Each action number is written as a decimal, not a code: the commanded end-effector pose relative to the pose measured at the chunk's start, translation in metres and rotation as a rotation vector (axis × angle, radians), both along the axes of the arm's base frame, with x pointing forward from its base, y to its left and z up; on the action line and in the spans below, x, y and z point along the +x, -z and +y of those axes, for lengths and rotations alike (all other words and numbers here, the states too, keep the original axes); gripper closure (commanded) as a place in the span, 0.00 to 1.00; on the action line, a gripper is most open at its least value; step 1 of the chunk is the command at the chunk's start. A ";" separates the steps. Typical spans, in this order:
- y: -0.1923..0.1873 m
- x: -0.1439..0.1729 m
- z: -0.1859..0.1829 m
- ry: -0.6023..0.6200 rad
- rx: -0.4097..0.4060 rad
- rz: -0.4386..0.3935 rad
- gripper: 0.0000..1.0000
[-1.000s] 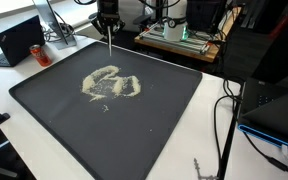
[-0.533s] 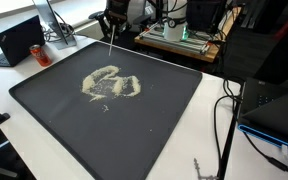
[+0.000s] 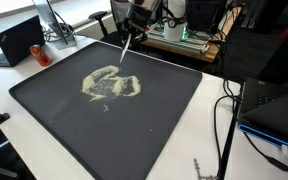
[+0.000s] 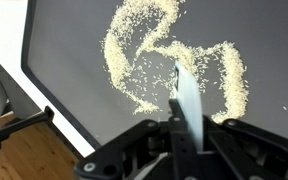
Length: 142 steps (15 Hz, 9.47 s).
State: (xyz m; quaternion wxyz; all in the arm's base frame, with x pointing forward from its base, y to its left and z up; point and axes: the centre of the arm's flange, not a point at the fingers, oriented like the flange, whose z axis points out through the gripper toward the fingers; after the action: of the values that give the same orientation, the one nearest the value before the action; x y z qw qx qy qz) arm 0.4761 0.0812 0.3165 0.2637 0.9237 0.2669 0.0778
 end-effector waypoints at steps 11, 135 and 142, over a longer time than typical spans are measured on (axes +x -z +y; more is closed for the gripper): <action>0.044 -0.005 0.049 0.063 -0.065 -0.002 0.99; -0.031 -0.042 -0.341 0.398 1.294 0.172 0.99; -0.091 -0.030 -0.288 0.287 0.955 0.209 0.99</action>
State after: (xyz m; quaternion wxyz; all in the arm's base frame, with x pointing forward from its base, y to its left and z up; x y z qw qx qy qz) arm 0.4531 -0.2426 0.3899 -0.2629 0.9595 0.0718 0.0714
